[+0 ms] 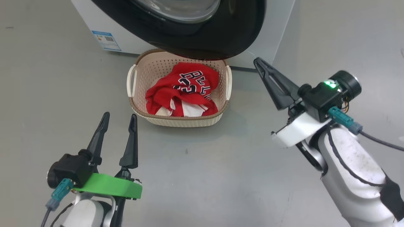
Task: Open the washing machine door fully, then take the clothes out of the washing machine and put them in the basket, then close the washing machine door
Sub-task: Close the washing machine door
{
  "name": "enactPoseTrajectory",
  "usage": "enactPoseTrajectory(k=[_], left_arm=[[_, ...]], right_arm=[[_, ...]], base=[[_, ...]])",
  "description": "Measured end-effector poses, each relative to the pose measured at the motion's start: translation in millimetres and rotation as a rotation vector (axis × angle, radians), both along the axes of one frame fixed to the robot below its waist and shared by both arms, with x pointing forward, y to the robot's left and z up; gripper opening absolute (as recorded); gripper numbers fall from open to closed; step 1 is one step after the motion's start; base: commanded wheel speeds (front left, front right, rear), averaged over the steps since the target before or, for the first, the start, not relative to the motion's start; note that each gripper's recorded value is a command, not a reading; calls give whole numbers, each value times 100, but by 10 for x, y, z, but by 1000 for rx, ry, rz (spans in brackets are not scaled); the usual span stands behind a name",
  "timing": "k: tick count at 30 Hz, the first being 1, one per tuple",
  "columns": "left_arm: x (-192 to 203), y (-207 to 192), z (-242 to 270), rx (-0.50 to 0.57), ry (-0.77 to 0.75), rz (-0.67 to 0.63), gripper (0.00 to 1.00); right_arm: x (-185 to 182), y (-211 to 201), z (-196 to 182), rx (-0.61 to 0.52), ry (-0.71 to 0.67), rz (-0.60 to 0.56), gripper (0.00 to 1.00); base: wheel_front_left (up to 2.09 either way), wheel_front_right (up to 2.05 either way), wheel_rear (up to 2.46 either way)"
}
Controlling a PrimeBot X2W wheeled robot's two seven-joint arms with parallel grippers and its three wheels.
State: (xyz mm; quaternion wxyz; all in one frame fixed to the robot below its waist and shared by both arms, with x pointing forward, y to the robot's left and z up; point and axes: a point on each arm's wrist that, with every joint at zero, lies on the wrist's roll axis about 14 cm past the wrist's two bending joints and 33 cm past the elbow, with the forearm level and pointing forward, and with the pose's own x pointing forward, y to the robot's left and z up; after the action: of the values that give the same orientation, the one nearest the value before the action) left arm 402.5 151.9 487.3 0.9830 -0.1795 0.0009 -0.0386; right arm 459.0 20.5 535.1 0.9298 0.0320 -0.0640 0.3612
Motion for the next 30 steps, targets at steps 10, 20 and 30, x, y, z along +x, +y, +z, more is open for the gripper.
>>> enactPoseTrajectory(k=[10,20,30], left_arm=[[177,83,-218,-9,49,34,100],[298,299,-435,9,99,94,100],[256,550,-629,41,159,163,100]], right_arm=[[601,171,-236,-86,4,50,0],[1106,351,-529,-92,22,80,0],[1401,536,-690,-45,43,85,0]], base=[[0,0,0],[0,0,0],[0,0,0]])
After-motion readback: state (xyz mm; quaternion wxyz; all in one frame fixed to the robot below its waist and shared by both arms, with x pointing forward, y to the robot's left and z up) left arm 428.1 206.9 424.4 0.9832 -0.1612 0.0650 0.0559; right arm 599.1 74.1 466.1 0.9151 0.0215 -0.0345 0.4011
